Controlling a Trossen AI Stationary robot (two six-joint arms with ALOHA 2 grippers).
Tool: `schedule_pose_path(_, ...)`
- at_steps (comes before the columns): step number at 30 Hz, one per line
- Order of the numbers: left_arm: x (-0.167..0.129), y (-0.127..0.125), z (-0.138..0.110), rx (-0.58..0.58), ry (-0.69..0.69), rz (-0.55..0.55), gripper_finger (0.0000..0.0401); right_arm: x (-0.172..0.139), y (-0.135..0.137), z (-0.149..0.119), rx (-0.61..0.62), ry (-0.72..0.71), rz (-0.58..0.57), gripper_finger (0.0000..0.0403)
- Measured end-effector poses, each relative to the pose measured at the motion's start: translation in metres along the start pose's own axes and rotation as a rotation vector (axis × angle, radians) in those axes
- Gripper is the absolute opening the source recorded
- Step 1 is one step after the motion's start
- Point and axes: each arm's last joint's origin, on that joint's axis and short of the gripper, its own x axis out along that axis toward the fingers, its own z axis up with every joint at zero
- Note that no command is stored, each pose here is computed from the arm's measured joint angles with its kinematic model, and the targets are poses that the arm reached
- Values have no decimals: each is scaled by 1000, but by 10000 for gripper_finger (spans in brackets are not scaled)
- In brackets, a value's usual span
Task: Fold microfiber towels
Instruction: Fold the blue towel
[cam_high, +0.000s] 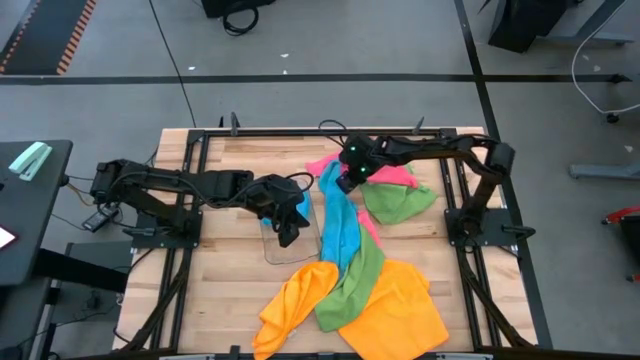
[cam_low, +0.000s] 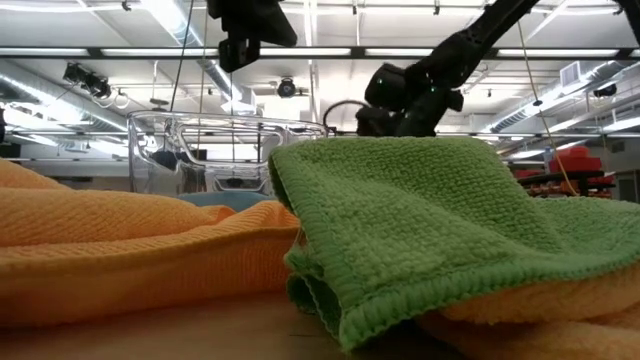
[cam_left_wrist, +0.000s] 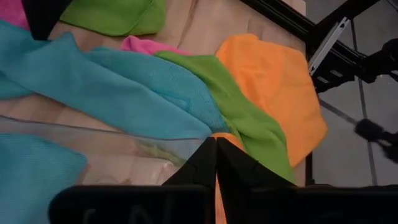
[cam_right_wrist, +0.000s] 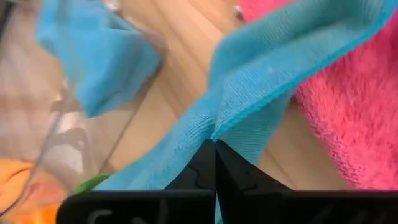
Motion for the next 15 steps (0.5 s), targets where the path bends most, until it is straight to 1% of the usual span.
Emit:
schedule_pose_path(2, 0, 1, 0, 17, -6, 11, 11, -10, 6, 2, -62, -26, 38, 3)
schedule_pose_path(5, 0, 4, 2, 17, -16, 29, 11, -23, 16, 3, -161, -44, 140, 3)
schedule_pose_path(8, -1, 9, 5, 4, -25, 44, 19, -35, 27, 2, -243, -55, 220, 3)
schedule_pose_path(11, -1, 15, 8, -9, -33, 57, 29, -50, 39, 0, -300, -84, 267, 3)
schedule_pose_path(15, -2, 22, 12, -30, -45, 75, 35, -71, 56, -5, -335, -126, 319, 3)
